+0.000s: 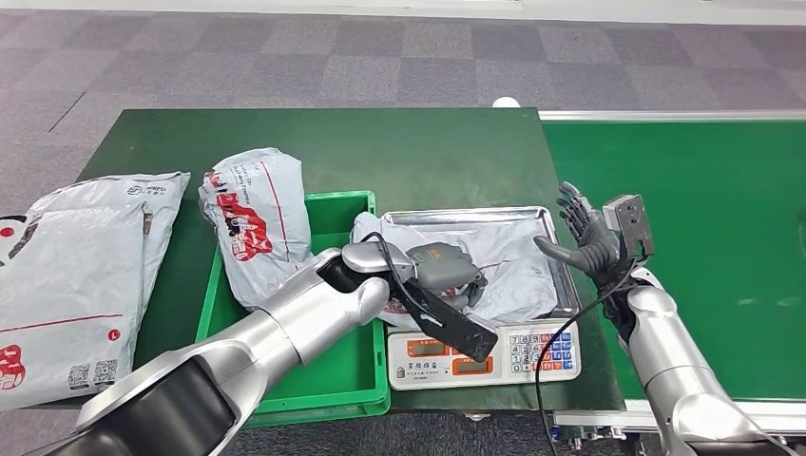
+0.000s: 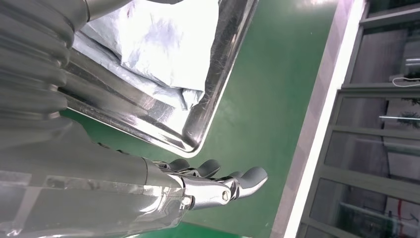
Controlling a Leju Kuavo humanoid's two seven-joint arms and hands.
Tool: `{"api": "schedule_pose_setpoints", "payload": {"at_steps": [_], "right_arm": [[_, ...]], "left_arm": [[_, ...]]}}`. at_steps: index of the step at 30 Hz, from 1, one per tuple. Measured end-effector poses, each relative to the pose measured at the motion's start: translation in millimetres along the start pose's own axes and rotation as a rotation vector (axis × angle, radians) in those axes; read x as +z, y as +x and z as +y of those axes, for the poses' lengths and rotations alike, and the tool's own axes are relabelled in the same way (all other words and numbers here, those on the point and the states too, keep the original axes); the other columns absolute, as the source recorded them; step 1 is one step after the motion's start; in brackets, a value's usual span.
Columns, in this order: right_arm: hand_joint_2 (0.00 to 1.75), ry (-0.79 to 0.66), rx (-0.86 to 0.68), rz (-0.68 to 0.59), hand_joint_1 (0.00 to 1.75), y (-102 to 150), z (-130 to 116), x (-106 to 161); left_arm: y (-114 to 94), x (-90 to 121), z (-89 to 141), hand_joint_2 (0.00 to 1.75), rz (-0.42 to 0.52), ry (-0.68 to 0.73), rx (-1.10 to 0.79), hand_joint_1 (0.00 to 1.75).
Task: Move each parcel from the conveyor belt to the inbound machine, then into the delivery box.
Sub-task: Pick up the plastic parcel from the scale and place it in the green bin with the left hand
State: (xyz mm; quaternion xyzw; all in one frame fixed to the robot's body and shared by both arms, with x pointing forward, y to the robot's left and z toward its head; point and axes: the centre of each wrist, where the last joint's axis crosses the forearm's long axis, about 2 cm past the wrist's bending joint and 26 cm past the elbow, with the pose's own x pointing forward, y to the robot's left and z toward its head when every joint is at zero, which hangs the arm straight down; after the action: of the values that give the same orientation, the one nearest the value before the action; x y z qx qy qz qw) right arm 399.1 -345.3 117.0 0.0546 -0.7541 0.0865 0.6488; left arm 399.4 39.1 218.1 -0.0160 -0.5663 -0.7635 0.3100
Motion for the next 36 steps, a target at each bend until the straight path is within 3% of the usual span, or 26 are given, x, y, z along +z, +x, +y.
{"api": "schedule_pose_setpoints", "payload": {"at_steps": [8,14,15,18,19,26,36], "right_arm": [[1.75,0.003,-0.004,-0.022,0.0,-0.3,5.6,0.5],[1.75,-0.016,-0.019,-0.058,0.0,-1.5,12.8,9.0],[1.75,-0.02,-0.024,-0.065,0.0,-1.5,13.5,10.9],[1.75,-0.031,-0.042,-0.085,0.0,-0.9,14.3,16.3],[1.75,-0.033,-0.047,-0.089,0.0,-0.7,14.2,18.3],[1.75,-0.039,-0.061,-0.093,0.0,-4.9,14.8,33.7],[1.75,-0.037,-0.076,-0.09,0.0,-4.9,14.6,35.7]], "left_arm": [[1.0,-1.5,-1.3,1.75,0.02,0.019,-0.037,1.75],[11.6,-8.5,0.3,1.75,0.07,0.087,-0.164,1.75],[13.5,-9.6,0.7,1.75,0.074,0.099,-0.181,1.59],[18.6,-11.9,4.6,1.75,0.084,0.142,-0.205,0.28],[20.1,-12.3,6.7,1.75,0.085,0.155,-0.203,0.0],[21.0,-9.4,16.4,1.75,0.05,0.193,-0.062,0.0],[18.8,-5.1,20.6,1.75,0.044,0.186,-0.017,0.0]]}}
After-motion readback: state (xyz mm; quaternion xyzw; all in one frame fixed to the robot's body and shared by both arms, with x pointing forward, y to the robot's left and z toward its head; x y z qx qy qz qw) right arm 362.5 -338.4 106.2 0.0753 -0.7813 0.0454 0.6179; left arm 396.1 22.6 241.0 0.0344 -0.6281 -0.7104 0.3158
